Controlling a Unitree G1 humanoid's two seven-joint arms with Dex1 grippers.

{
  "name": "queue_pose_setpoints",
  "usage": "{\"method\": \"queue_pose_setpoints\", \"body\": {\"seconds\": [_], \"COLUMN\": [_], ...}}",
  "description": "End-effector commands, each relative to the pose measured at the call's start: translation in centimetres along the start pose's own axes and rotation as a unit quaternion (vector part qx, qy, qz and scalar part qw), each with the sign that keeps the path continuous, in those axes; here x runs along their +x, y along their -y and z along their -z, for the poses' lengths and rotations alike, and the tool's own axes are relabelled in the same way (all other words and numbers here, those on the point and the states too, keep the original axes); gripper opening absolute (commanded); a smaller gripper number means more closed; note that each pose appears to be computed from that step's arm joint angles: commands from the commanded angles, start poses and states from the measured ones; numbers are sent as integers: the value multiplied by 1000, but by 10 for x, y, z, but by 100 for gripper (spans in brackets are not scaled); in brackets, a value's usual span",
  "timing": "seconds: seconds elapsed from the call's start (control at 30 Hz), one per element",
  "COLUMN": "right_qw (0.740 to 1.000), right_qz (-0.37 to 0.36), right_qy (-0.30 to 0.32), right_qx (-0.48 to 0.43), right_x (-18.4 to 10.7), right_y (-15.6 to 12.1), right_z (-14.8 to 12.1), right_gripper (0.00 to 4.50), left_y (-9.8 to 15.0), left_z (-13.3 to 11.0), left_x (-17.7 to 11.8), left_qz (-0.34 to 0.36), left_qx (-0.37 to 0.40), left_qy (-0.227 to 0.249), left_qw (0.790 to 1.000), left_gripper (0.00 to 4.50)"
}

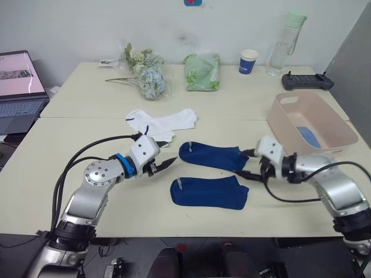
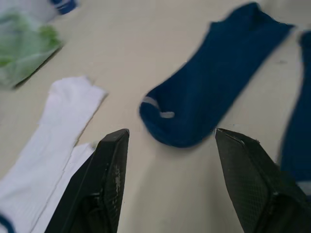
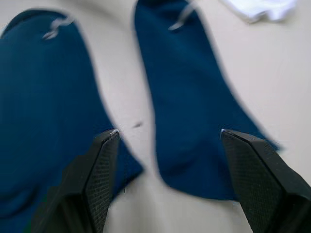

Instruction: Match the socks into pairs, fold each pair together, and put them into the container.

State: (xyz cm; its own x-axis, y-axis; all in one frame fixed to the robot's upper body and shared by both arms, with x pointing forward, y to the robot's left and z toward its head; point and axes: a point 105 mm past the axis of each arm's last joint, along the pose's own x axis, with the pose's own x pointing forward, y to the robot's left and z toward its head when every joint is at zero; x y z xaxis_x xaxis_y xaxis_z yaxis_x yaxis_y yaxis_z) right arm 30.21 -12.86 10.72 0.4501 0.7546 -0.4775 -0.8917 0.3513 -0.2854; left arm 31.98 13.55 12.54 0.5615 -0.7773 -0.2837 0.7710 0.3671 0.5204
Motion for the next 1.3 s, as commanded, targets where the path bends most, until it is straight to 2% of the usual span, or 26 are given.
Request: {"method": "queue_pose_setpoints", "body": {"seconds": [0.03, 0.2, 0.5, 0.6, 0.83, 1.07, 1.23, 1.3], "right_qw": [999, 999, 998, 998, 997, 992, 989, 989], "right_qz": [18, 38, 59, 68, 71, 52, 68, 72], "right_qy": [6, -13, -13, 14, 5, -22, -20, -9], "right_qx": [-30, -32, -27, 10, -2, -114, -131, -128], "right_x": [5, 15, 16, 15, 16, 10, 9, 10], "right_y": [3, 10, 23, 27, 30, 25, 30, 32], "right_z": [-5, 6, 9, 0, 1, 5, 5, 2], "right_gripper": [354, 354, 354, 354, 354, 354, 354, 315], "left_y": [7, 2, -1, -2, 1, -3, -4, -5], "left_z": [3, 20, 28, 29, 27, 23, 21, 20], "left_x": [10, 32, 43, 44, 47, 49, 50, 51], "left_qz": [48, 54, 60, 60, 65, 58, 56, 55], "left_qx": [74, 125, 139, 138, 140, 129, 125, 124], "left_qy": [-5, -31, -33, -31, -25, -17, -13, -11], "left_qw": [996, 990, 988, 988, 988, 990, 990, 991], "left_gripper": [290, 290, 290, 231, 4, 4, 4, 0]}}
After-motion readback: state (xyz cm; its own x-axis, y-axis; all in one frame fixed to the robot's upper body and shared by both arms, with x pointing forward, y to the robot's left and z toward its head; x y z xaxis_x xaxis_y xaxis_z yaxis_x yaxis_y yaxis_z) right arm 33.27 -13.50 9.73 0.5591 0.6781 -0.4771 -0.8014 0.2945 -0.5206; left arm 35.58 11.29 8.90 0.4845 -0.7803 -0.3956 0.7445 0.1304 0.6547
